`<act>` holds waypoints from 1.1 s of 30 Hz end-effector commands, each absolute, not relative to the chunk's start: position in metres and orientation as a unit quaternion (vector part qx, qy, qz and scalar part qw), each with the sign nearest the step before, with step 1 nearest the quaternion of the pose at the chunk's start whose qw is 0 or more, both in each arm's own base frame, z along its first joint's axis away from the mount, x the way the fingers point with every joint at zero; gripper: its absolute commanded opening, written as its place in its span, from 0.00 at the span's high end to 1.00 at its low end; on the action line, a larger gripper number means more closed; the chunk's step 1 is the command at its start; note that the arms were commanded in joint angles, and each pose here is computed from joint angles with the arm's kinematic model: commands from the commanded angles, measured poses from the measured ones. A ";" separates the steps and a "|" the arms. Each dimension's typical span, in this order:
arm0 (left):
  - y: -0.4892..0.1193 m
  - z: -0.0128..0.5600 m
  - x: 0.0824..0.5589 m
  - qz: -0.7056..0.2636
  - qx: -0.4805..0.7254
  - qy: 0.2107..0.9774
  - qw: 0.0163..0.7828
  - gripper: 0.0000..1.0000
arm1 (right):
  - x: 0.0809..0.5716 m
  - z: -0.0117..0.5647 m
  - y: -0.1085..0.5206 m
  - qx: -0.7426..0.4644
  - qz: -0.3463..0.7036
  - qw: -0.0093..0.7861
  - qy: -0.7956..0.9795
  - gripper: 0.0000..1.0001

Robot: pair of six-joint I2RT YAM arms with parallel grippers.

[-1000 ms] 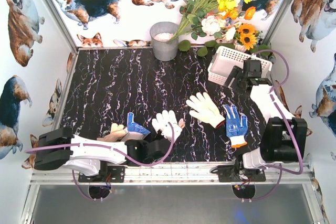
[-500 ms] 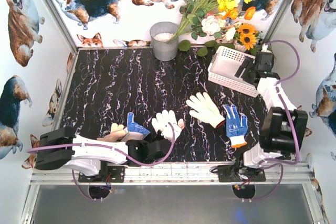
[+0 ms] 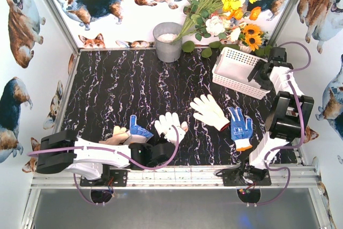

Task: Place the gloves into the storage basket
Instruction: Place the glove in the bin.

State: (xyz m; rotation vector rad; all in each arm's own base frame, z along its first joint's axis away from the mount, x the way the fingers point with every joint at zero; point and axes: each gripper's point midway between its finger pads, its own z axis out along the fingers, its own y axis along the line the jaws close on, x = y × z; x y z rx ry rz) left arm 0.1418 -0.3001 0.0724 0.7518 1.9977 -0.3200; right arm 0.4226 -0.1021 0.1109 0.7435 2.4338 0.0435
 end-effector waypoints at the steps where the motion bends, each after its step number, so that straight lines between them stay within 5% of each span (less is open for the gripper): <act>1: -0.304 0.086 0.147 -0.138 0.295 0.812 0.485 1.00 | 0.410 0.117 -0.084 0.287 0.055 0.251 0.923 0.35; 16: -0.288 0.085 0.148 -0.122 0.301 0.809 0.490 1.00 | 0.361 0.127 0.009 0.260 0.266 0.207 0.905 0.40; 33: -0.292 0.097 0.146 -0.146 0.282 0.811 0.492 1.00 | 0.303 0.237 0.037 0.214 0.233 0.334 0.888 0.34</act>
